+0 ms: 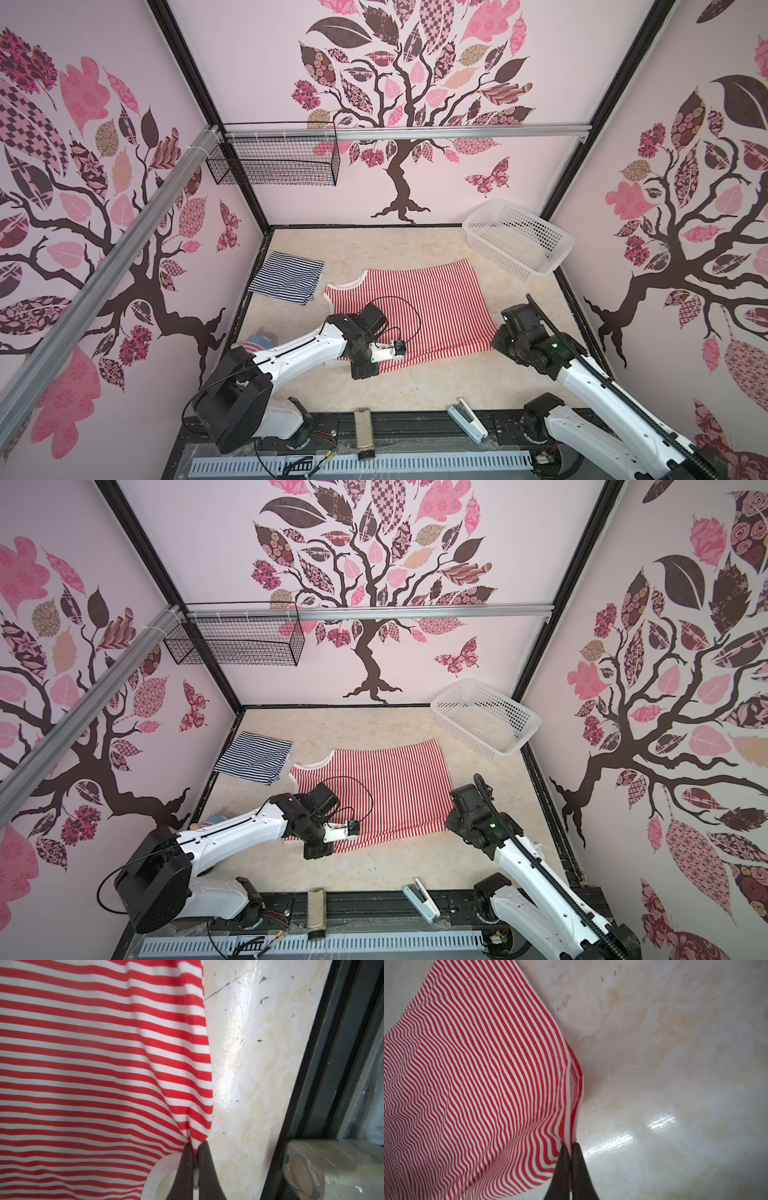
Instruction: Fold and stack the tank tops
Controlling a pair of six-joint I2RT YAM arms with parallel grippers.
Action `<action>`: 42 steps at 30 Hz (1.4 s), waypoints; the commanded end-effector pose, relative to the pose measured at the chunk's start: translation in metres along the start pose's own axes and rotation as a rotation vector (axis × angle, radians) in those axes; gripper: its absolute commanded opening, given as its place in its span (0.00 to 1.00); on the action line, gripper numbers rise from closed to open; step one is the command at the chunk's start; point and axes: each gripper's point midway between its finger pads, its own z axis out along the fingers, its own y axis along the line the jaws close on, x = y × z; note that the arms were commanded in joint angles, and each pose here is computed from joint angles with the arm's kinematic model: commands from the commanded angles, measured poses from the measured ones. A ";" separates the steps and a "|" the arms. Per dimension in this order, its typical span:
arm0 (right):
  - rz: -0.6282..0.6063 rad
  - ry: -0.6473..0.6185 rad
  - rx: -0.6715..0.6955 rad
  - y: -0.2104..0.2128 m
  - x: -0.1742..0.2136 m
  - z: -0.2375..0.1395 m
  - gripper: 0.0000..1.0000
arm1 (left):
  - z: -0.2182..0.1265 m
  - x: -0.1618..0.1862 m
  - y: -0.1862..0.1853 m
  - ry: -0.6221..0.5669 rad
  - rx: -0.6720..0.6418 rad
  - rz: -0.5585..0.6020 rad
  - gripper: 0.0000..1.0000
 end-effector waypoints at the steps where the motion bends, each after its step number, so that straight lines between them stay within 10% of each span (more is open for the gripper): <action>1: -0.014 -0.036 0.007 0.008 -0.015 -0.009 0.00 | -0.015 -0.011 0.024 -0.039 -0.054 -0.033 0.00; 34: -0.140 -0.010 0.125 0.056 -0.089 0.100 0.00 | -0.010 -0.010 0.191 -0.009 -0.344 -0.312 0.00; 38: -0.157 0.001 0.120 0.063 -0.094 0.098 0.36 | -0.017 -0.007 0.203 -0.010 -0.414 -0.346 0.36; 42: -0.157 -0.017 0.056 0.075 -0.100 0.078 0.46 | -0.045 -0.007 0.207 -0.066 -0.507 -0.394 0.58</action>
